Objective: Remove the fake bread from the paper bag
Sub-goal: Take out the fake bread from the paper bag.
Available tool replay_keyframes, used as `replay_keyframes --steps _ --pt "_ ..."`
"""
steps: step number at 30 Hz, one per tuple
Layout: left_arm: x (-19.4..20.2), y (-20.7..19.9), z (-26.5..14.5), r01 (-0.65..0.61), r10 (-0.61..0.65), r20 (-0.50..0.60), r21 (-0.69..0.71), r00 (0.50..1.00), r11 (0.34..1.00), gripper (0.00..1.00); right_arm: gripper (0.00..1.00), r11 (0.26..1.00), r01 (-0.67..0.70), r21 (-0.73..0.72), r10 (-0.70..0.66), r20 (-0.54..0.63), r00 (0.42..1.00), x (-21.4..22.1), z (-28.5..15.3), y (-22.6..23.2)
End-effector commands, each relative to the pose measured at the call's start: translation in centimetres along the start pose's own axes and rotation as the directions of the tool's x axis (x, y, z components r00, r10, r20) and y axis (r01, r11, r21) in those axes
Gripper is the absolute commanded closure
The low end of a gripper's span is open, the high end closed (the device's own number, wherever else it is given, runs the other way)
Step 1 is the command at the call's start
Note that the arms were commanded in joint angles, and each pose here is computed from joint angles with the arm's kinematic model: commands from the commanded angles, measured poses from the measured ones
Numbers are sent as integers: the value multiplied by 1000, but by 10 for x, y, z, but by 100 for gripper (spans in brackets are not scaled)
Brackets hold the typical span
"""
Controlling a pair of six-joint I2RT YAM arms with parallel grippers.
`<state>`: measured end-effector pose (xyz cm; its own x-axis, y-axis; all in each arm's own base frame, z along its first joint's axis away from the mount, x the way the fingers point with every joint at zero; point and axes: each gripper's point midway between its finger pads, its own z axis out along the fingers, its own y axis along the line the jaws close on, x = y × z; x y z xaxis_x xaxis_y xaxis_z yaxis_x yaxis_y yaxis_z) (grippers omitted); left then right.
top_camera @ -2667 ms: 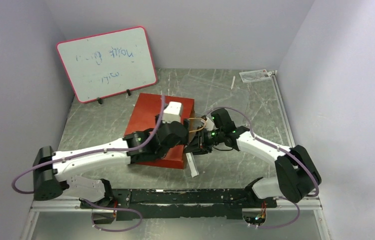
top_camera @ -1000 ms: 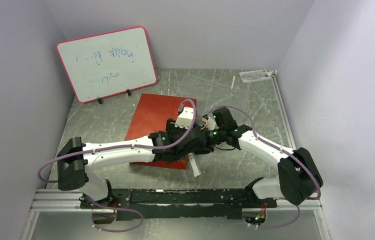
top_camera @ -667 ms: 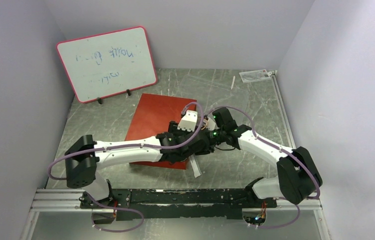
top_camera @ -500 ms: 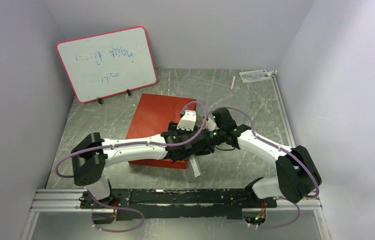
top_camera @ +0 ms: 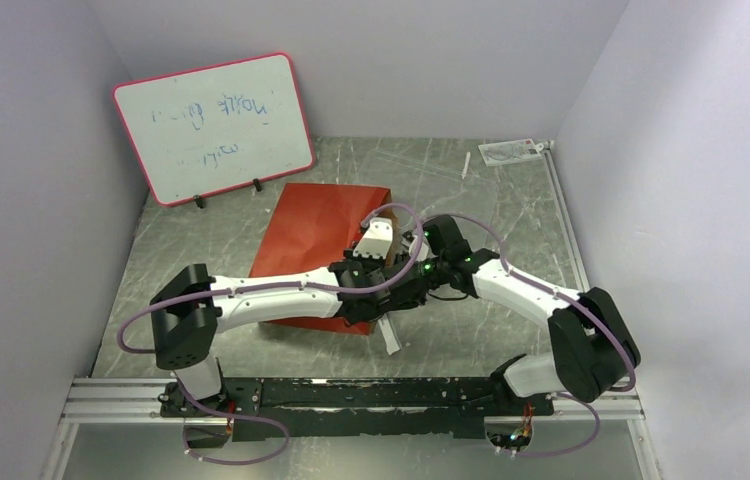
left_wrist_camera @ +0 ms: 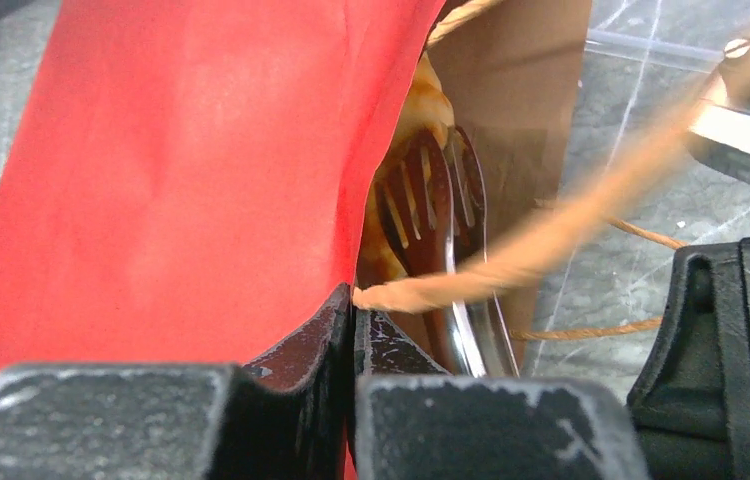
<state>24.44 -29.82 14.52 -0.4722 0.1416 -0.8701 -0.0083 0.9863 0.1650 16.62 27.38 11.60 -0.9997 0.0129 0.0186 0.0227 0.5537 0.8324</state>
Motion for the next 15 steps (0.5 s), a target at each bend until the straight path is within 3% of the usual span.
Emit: replay_keyframes --steps 1,15 --pt "-35 19 -10 51 -46 87 -53 995 997 93 100 998 48 -49 -47 11 999 -8 -1 14" --pt "-39 69 -24 75 -59 97 -168 993 983 93 100 997 73 -35 -72 50 996 -3 -14 19"
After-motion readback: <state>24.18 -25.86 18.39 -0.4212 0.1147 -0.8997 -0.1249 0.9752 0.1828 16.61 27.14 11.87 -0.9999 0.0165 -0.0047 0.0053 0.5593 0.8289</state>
